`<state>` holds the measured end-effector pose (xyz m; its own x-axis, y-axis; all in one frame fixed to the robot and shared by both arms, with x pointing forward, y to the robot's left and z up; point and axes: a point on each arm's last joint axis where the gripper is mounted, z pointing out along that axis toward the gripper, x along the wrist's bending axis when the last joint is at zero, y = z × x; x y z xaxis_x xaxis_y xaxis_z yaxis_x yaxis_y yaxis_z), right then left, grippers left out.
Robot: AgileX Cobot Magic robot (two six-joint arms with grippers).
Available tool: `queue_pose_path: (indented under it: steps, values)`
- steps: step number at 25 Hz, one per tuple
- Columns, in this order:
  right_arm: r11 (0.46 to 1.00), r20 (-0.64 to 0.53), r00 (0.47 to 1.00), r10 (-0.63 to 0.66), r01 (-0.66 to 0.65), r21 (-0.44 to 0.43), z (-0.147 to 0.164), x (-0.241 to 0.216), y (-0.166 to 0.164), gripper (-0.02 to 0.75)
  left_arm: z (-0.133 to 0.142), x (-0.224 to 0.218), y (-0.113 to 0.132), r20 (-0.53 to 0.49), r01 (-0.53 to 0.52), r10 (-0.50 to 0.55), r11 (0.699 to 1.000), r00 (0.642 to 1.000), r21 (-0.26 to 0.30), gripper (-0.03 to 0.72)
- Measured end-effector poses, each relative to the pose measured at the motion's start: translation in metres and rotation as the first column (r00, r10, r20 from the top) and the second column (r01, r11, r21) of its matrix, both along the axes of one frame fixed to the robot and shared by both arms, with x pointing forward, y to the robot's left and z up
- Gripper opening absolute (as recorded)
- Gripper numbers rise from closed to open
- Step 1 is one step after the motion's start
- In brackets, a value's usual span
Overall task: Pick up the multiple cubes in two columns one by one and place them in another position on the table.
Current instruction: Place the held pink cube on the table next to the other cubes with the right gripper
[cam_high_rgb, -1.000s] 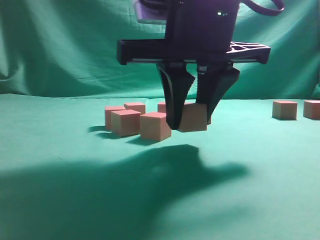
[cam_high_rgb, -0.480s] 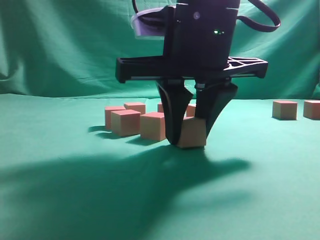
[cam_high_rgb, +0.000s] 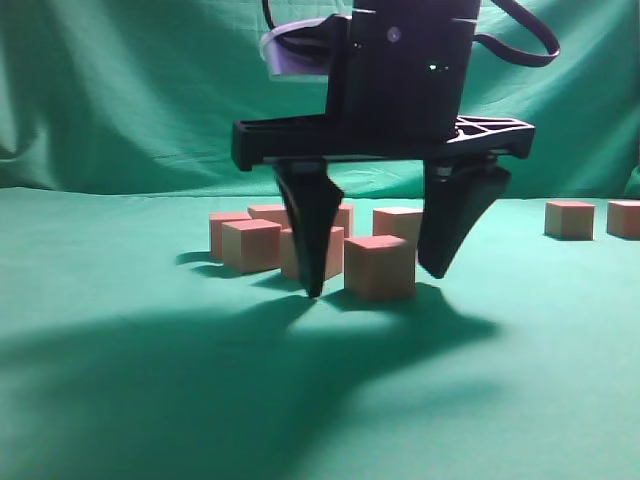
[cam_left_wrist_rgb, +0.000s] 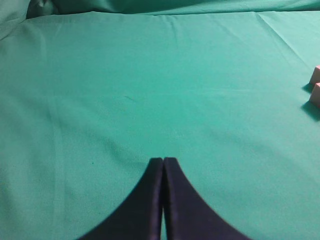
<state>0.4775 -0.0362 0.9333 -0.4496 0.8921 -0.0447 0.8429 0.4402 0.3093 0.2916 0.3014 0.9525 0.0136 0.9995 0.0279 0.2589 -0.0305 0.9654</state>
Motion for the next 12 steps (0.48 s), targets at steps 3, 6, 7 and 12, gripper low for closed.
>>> queue_pose_path:
  steps: [3,6,7,12]
  values:
    - [1.000,0.009,1.000,0.016,-0.016,0.001,0.008,-0.001,-0.002,0.619,0.000,0.000,0.000,0.000,0.000,0.000,1.000,1.000,0.000,0.000]
    - [1.000,0.034,0.999,0.016,-0.016,0.008,0.029,-0.005,-0.008,0.619,0.000,0.000,0.000,0.000,0.000,0.000,1.000,1.000,0.000,0.000]
    - [1.000,0.057,0.998,0.021,-0.022,0.014,0.039,-0.006,-0.011,0.619,0.000,0.000,0.000,0.000,0.000,0.000,1.000,1.000,0.000,0.000]
    - [0.999,0.199,0.979,0.041,-0.041,-0.004,0.099,-0.016,-0.037,0.619,0.000,0.000,0.000,0.000,0.000,0.000,1.000,1.000,0.000,0.000]
